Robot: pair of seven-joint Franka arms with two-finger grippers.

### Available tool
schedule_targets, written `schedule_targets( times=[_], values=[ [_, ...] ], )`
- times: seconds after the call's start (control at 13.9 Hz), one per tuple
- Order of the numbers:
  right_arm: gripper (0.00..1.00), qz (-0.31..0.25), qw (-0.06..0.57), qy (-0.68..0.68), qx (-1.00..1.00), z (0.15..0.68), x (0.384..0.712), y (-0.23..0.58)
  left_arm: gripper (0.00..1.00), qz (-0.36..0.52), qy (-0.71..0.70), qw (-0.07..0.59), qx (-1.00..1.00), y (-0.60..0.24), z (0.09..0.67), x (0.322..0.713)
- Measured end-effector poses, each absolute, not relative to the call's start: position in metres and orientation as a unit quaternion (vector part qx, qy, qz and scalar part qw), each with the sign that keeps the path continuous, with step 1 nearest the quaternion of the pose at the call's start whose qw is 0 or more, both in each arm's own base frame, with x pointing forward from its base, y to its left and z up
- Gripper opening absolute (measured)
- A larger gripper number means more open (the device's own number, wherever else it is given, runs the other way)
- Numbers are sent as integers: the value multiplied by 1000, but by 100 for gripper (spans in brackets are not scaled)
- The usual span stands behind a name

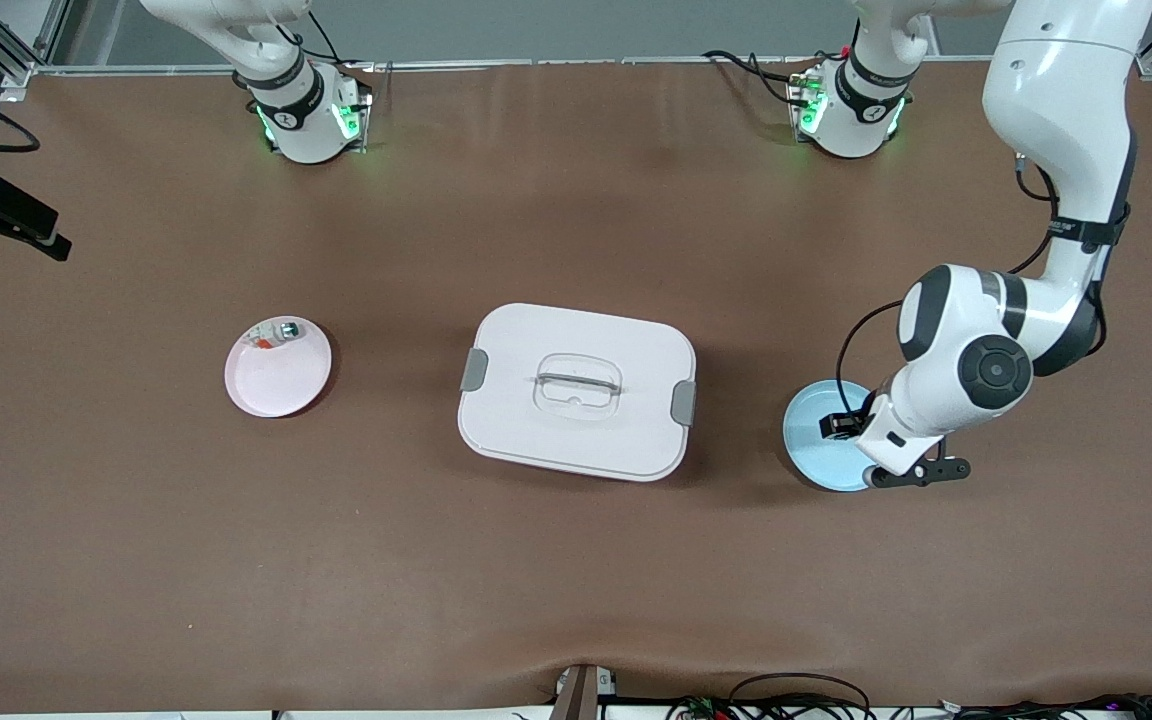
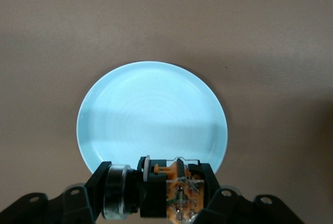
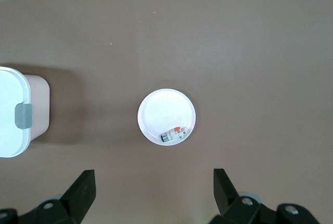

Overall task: Transfer orange switch to right arm and place
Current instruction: 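Lift the orange switch off the blue plate with the left gripper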

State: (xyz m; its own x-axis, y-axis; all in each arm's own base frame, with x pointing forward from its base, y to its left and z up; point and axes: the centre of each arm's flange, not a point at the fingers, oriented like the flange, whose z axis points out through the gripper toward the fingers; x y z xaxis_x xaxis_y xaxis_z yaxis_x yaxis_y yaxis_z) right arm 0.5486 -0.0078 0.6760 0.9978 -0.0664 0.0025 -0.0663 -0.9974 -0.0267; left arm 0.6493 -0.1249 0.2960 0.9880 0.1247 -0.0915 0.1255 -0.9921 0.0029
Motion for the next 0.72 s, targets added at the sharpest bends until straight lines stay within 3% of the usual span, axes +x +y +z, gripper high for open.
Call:
schedule_targets(
  times=[0.72],
  values=[
    [100,-2,13,34,-999,676,549,-9,72,-83,142,75,984,-75,397,638]
  ],
)
